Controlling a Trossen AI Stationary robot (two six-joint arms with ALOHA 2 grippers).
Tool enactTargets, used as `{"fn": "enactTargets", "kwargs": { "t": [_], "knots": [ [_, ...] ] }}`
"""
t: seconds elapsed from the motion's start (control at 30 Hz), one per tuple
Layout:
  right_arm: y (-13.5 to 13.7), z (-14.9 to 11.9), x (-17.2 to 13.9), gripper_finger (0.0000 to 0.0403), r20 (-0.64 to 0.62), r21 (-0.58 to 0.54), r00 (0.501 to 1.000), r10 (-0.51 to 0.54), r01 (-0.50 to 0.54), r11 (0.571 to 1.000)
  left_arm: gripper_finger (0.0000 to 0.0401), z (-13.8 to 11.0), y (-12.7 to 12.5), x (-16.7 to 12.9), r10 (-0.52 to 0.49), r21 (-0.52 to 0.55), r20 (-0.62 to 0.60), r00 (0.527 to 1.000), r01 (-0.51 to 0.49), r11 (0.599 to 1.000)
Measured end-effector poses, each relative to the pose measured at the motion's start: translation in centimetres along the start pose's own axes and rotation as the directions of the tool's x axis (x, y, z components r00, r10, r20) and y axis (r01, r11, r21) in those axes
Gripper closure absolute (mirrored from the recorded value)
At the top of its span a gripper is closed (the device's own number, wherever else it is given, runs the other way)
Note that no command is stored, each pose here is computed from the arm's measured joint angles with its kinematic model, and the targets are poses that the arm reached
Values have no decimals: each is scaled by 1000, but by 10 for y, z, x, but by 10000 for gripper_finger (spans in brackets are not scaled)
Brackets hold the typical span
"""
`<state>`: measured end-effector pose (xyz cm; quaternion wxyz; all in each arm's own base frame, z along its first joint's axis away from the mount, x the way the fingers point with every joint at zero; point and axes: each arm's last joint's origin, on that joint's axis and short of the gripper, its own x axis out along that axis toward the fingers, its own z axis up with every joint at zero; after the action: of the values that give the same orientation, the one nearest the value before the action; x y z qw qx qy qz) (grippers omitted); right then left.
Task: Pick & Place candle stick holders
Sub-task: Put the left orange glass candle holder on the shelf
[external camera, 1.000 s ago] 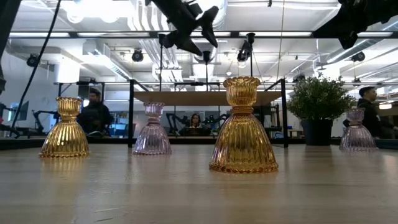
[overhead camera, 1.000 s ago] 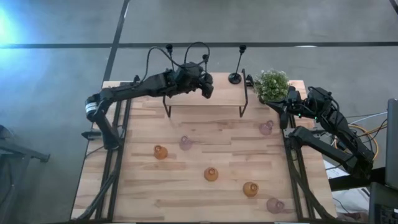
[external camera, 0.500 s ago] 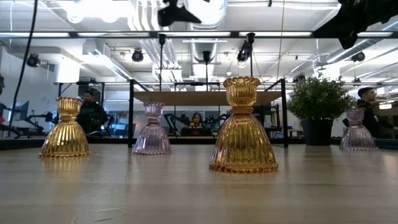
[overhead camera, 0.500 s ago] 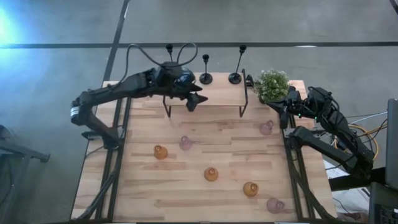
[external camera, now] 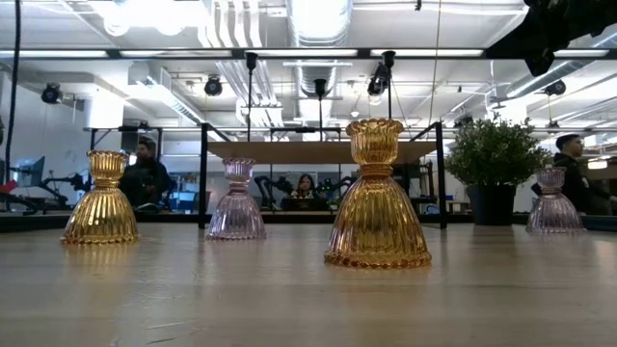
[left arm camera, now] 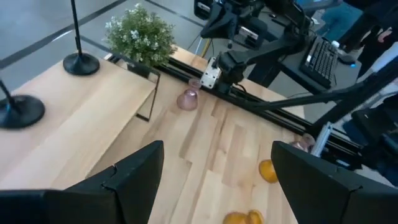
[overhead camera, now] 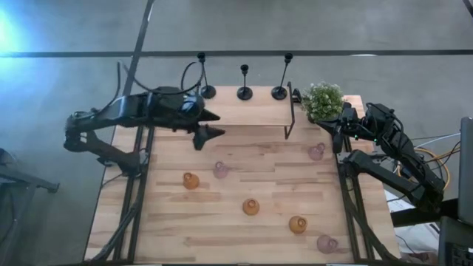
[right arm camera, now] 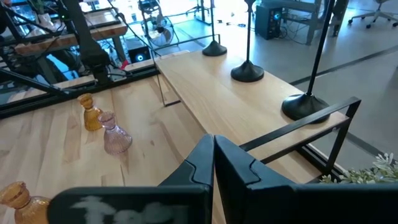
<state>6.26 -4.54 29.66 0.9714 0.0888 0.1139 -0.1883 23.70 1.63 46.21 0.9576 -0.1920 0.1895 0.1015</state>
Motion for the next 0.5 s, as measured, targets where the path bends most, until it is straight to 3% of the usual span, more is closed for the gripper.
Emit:
{"fn": "enactTargets", "kwargs": {
  "t": [0.3, 0.5],
  "knots": [
    [0, 0, 0, 394, 0, 0, 1000, 0, 0, 1000, 101, -31, -14, -30, -2, -53, -220, 976, -10, 999],
    [0, 0, 0, 394, 0, 0, 1000, 0, 0, 1000, 101, -63, -27, -26, 18, 34, -396, 918, -4, 999]
  ]
}}
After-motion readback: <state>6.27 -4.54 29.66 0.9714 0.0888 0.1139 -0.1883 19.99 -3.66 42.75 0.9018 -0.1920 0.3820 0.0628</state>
